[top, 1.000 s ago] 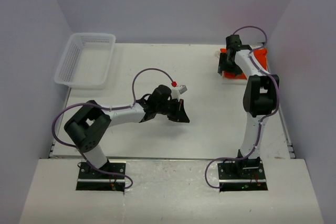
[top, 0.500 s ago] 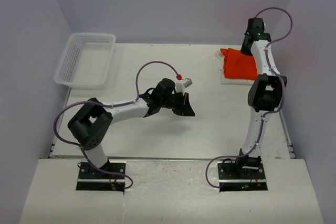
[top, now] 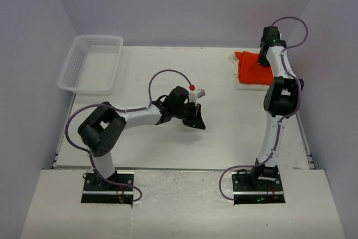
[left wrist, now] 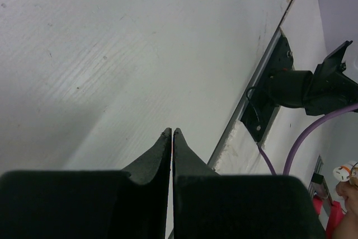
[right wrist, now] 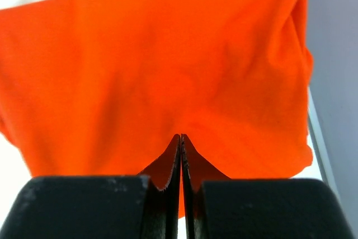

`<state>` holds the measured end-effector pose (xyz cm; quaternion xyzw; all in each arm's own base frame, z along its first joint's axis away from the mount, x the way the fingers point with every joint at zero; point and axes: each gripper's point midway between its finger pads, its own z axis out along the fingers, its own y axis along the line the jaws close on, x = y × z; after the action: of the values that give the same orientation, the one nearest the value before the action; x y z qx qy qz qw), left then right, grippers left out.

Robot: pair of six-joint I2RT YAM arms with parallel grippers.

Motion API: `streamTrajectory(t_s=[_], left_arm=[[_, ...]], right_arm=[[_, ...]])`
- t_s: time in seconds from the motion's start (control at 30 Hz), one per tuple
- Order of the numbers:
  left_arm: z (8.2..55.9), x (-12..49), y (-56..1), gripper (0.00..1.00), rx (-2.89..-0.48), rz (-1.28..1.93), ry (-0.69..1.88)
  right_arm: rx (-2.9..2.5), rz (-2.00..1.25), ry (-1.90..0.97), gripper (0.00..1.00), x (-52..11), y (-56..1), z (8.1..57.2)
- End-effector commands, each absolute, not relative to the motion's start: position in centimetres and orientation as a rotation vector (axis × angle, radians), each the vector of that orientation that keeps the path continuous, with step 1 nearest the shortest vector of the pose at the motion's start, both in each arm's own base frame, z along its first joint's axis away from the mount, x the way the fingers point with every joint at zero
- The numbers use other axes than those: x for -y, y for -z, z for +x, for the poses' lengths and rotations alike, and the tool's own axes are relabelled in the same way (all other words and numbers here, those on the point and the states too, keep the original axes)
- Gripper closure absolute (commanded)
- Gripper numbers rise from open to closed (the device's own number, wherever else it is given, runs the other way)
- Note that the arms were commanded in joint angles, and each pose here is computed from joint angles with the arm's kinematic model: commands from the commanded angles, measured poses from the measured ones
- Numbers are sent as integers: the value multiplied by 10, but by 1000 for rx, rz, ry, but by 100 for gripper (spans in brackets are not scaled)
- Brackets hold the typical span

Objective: Fold and stack the t-shirts
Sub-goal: Put the neatly folded tshirt into the corner of the board with the right arm

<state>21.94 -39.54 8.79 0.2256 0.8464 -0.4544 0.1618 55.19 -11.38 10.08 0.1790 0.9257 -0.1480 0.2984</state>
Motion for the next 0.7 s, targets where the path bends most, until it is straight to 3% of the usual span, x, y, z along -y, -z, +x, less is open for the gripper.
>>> streamTrajectory(t_s=[0.0,0.67], left_arm=[[219,406,-95,98,-2397,681,1345],[210,399,-87,98,-2442,700,1341]], right_arm=[[-2395,533,469,100,134,-122,547],[-2374,679,684,100,187,-105,532]])
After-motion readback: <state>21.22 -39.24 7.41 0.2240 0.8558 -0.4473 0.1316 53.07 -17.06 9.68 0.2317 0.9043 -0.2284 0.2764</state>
